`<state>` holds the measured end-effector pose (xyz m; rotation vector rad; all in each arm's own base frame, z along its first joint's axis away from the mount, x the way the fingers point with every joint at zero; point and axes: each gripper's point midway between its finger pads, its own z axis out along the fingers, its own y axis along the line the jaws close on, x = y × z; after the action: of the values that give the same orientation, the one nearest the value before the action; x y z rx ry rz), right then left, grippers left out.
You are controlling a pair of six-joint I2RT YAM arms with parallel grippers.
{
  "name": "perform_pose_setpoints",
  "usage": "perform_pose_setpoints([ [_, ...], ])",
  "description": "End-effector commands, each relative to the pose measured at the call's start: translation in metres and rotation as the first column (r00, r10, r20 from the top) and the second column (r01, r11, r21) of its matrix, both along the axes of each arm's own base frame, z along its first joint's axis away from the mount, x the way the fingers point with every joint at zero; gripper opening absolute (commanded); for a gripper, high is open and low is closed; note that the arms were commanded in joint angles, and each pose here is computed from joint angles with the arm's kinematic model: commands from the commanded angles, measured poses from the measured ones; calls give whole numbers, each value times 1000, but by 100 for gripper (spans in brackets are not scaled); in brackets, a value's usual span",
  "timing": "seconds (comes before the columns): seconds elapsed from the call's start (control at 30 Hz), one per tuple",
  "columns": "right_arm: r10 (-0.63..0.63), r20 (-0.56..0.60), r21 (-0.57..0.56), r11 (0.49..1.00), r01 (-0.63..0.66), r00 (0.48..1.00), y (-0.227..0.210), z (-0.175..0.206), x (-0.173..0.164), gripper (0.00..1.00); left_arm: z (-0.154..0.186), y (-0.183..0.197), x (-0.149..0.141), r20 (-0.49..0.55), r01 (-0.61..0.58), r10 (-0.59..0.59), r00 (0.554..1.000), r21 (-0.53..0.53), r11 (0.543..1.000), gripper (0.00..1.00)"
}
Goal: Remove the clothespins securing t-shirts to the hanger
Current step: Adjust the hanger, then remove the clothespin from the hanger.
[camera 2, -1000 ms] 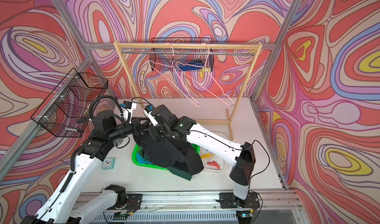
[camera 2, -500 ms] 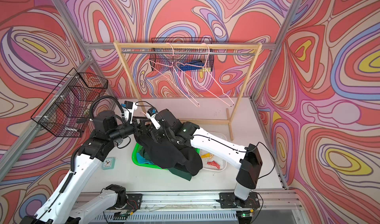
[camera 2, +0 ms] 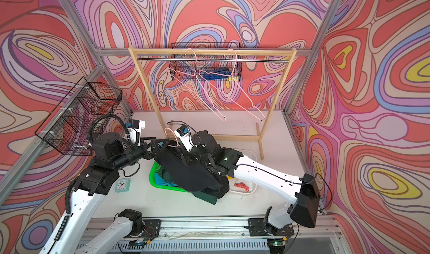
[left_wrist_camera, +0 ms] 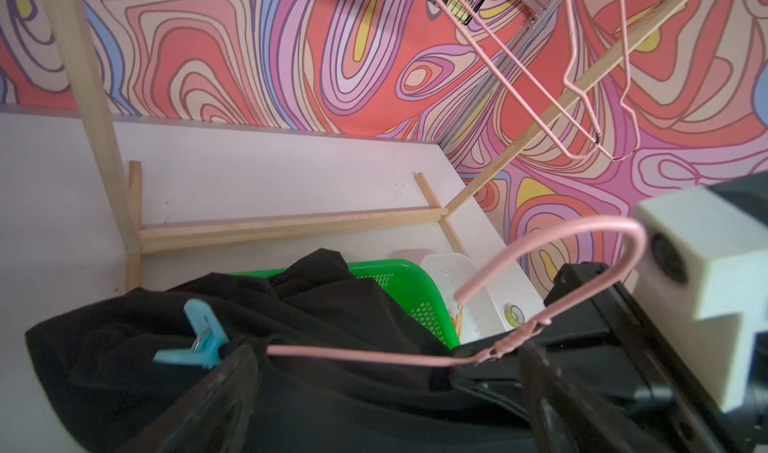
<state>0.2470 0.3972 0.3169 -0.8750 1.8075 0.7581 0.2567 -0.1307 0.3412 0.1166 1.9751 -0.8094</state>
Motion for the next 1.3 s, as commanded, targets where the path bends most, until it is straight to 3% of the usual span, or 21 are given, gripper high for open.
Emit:
perform_pose_setpoints([
  [0.0,20,63,49,999,-23,998,-1,14,-4,0,-9,17,-7,-79,-102,102,992,3,995,100],
  [0.17,29,89,49,998,-33,996,-7,11,-8,0,-21,31,-10,-186,-199,198,962,17,980,100],
  [0.27,34,97,42,998,-38,995,-10,9,-10,0,-32,43,-12,-283,-281,283,917,46,959,100],
  [0.47,40,114,44,998,-45,993,-11,5,-12,0,-47,47,-18,-430,-335,334,839,77,939,100],
  [0.6,43,135,51,997,-50,990,-9,6,-11,0,-65,56,-22,-547,-418,413,728,124,900,100],
  [0.73,89,146,42,994,-96,985,-8,8,-22,0,-75,71,-22,-582,-538,509,634,142,831,100],
  [1.0,87,205,48,994,-99,975,-15,16,-37,0,-64,69,-8,-613,-679,504,609,-74,730,100],
  [1.27,95,219,4,995,-99,971,-11,8,-47,0,-62,67,-9,-655,-724,478,585,-156,672,97],
])
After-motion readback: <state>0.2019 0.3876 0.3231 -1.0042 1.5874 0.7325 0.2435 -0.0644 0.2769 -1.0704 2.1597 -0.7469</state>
